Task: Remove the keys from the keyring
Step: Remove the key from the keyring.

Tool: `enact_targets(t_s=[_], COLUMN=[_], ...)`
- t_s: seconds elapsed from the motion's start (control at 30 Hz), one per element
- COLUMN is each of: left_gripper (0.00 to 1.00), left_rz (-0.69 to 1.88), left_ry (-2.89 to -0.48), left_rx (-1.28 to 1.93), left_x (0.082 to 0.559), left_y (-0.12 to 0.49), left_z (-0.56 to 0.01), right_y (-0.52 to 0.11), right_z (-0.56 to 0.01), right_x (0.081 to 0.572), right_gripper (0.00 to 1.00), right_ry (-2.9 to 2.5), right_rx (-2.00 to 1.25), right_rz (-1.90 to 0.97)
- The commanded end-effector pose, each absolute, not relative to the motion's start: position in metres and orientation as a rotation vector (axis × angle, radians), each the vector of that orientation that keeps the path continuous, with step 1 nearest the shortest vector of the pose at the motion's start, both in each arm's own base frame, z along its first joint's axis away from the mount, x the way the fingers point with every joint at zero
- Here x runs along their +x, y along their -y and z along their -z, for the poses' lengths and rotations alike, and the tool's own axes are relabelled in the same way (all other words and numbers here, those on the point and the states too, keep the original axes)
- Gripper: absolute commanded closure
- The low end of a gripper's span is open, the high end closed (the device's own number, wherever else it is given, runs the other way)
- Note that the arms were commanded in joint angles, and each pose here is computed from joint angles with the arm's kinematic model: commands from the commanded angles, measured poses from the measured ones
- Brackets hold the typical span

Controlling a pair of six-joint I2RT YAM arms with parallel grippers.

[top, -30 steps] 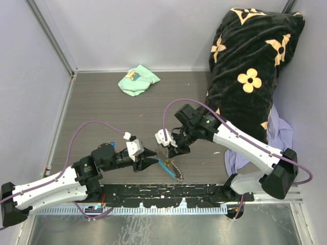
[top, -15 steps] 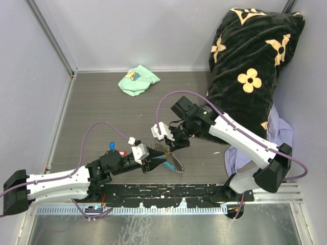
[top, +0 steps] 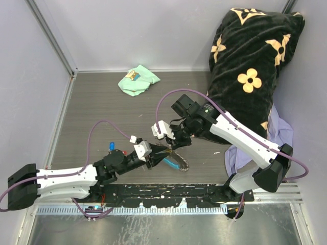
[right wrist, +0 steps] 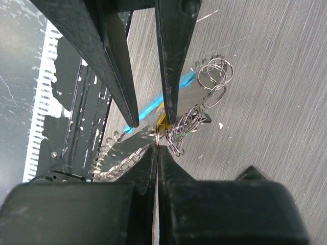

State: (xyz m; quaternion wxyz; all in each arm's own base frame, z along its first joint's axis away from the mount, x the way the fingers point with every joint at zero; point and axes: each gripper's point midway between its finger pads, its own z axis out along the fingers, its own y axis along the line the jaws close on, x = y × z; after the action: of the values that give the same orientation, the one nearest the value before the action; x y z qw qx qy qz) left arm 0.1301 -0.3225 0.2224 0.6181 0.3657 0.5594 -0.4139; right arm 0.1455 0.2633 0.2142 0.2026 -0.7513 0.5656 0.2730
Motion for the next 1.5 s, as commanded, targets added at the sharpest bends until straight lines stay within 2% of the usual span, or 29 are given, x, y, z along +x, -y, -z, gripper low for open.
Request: enact_targets(t_s=[0.0,0.33,1.33,1.47], left_gripper=[0.7,0.77,0.83,1.0], left_rz=[0.973,0.983,0.995,0.983], left_ry=[-1.208,-1.216,-1.213,-1.209], left_rx=[0.756,0.748,0.727,0.74], left_x=[0.135,0.137,0.139,0.139], left_y=[0.326,0.332,0.338,0.337], left_z=[-0.249,-0.25,-0.26,-0.258], right_y=[-0.269,-0.269,-0.27,-0.271], right_z=[-0.234,-0.235,-0.234,-0.234], right_x=[0.147,0.146,0.144,0.141], right_gripper=[0.99,0.99,0.99,0.98], right_ry=[-1.513,-1.505,-1.506,-1.496], right_rx=[-2.059,-2.05,-2.049,-2.05], right_rz=[-0.768,-0.774,-0.795,-0.812])
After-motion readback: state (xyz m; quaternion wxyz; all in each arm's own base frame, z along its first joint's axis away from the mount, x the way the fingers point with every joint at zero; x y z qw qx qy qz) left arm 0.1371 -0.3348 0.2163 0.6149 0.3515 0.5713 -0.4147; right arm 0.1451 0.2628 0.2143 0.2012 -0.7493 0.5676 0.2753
